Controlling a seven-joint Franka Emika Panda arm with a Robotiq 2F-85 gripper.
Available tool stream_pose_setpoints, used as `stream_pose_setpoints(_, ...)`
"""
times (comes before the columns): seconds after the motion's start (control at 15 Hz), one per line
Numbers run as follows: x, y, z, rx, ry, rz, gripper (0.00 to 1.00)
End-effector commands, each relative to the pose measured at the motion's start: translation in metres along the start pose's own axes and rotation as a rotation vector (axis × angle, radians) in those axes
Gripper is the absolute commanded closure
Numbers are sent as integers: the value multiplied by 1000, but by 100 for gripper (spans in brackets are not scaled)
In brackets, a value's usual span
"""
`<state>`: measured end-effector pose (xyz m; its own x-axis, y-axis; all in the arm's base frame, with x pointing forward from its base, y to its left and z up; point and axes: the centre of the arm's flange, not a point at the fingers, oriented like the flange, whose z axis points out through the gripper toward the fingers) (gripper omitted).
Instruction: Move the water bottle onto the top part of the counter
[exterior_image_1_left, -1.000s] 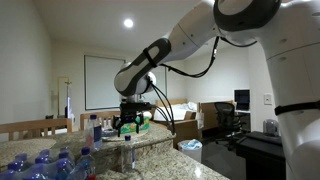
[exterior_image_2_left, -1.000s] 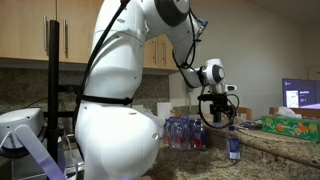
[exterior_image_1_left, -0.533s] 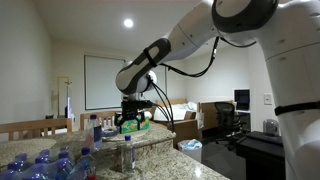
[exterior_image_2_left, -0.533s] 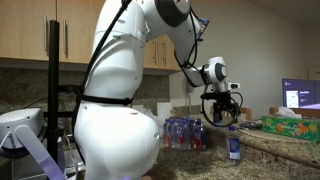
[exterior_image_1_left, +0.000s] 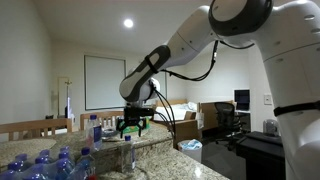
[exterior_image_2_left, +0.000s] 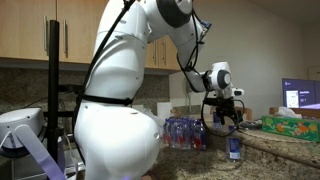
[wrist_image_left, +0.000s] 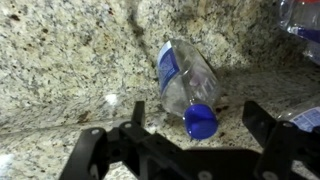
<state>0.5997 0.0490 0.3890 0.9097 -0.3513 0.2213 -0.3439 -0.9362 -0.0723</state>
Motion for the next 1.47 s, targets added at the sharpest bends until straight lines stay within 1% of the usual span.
stream_pose_setpoints(0.0, -30, 13, 10, 75, 121, 13, 0)
stream_pose_setpoints(0.13, -40, 16, 16, 95, 227, 30, 0)
stream_pose_setpoints(0.33, -48, 19, 23, 111, 322, 31, 0)
stream_pose_setpoints(0.47, -51, 19, 24, 107, 358, 19, 0)
stream_pose_setpoints(0.73, -50, 14, 23, 112, 394, -16, 0)
stream_pose_setpoints(0.8, -50, 11, 23, 117, 392, -31, 5)
stream_pose_setpoints(0.87, -51, 8, 22, 120, 392, -42, 27)
stream_pose_setpoints(1.0, -54, 1, 24, 133, 383, -63, 32)
stream_pose_setpoints(1.07, -55, -3, 25, 131, 386, -71, 37)
stream_pose_setpoints(1.13, -56, -6, 25, 131, 384, -76, 46)
stream_pose_setpoints(1.4, -56, -14, 23, 123, 393, -88, 70)
